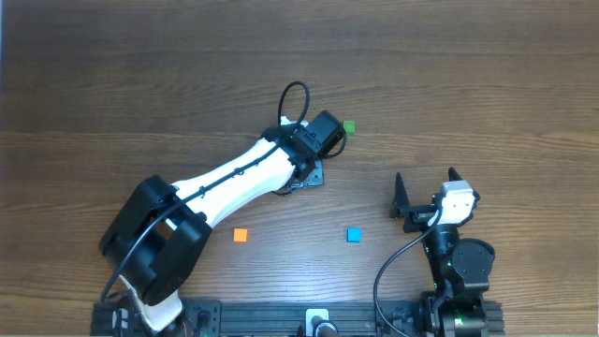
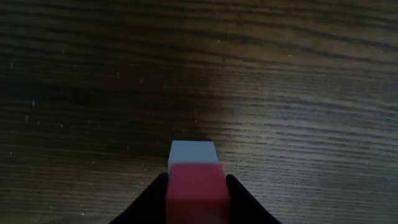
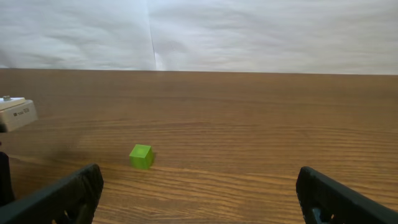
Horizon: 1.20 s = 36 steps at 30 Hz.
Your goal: Stack Cubes
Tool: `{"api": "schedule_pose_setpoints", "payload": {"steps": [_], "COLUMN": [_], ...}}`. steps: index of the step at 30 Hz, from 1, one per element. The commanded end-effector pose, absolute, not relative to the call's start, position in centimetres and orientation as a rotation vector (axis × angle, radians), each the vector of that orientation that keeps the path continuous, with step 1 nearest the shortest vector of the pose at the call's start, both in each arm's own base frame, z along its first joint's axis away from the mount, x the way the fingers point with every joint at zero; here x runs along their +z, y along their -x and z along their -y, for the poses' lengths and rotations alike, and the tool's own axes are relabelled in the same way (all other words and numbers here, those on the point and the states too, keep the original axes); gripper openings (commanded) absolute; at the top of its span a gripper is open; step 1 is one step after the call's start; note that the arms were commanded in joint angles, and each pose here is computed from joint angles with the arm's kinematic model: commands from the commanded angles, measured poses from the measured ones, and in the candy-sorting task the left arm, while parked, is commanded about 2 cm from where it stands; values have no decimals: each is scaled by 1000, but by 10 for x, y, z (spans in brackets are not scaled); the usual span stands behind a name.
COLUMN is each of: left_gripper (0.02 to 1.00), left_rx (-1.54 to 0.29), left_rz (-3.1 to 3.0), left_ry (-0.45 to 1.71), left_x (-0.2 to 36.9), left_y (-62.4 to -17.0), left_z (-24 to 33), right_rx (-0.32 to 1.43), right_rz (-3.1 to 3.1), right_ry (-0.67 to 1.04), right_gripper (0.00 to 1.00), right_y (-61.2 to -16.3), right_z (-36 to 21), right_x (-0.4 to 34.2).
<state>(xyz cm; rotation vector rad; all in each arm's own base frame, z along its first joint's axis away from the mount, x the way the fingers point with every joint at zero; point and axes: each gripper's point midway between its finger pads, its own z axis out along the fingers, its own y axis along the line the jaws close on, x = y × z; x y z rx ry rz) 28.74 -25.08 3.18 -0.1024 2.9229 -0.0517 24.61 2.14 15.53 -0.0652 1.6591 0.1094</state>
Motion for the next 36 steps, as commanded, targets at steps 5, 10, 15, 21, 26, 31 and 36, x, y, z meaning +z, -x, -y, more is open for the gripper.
{"api": "schedule_pose_setpoints", "payload": {"steps": [5, 10, 15, 21, 26, 31, 36], "left_gripper": [323, 325, 323, 303, 259, 257, 257], "left_rx": [8, 8, 8, 13, 16, 20, 19], "left_rz": [-2936, -2936, -2936, -2932, -2930, -2927, -2926], "left_ry": [131, 131, 131, 131, 131, 131, 131], "left_x": [23, 23, 23, 23, 23, 23, 23], "left_y": [-285, -285, -285, -286, -286, -287, -287], "left_z": [241, 241, 241, 241, 240, 240, 240], "right_rx": [112, 112, 112, 112, 112, 112, 112], "right_rz": [-1668, -1668, -1668, -1668, -1668, -1668, -1668], "right_ry": [70, 69, 70, 69, 70, 69, 70], "right_gripper": [991, 993, 993, 993, 993, 991, 993], "right_y": [-246, -246, -246, -246, -246, -246, -246], "right_z": [-22, -22, -22, -22, -22, -22, -22], "right_x": [152, 152, 152, 152, 152, 152, 152]}}
